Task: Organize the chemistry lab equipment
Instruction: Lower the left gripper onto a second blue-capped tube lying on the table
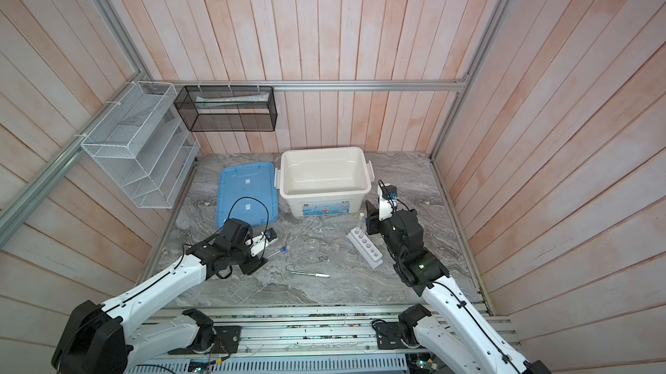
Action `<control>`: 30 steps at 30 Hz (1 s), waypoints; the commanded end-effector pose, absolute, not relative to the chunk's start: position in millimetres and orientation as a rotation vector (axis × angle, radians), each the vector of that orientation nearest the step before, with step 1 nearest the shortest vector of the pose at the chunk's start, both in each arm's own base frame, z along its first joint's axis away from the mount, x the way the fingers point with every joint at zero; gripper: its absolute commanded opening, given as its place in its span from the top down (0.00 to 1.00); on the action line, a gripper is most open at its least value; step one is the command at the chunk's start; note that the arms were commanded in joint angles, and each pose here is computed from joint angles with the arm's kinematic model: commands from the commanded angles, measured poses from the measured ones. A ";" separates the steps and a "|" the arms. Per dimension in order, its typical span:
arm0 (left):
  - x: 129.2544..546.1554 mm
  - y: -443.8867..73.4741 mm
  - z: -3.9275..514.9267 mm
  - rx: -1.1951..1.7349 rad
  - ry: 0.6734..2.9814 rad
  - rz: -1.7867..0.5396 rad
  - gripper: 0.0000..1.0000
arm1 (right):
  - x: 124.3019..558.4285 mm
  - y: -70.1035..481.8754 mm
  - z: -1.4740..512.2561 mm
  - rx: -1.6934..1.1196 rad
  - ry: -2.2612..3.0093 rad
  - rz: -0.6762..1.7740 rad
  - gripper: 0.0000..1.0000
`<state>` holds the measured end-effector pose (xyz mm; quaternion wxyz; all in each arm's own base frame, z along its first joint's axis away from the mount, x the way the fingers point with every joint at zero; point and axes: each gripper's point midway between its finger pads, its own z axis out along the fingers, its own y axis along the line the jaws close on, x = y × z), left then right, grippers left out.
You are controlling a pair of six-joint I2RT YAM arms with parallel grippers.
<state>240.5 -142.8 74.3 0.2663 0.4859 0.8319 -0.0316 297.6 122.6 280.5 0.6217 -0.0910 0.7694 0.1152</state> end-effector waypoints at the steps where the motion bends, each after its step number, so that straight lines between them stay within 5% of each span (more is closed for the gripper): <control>1: 236.3 -135.5 62.0 1.361 2.262 -0.028 0.31 | 297.8 126.2 292.2 -0.210 1.725 0.303 0.59; 30: 232.1 -131.1 26.2 1.455 2.385 0.013 0.43 | 303.0 128.1 270.9 -0.218 1.763 0.371 0.59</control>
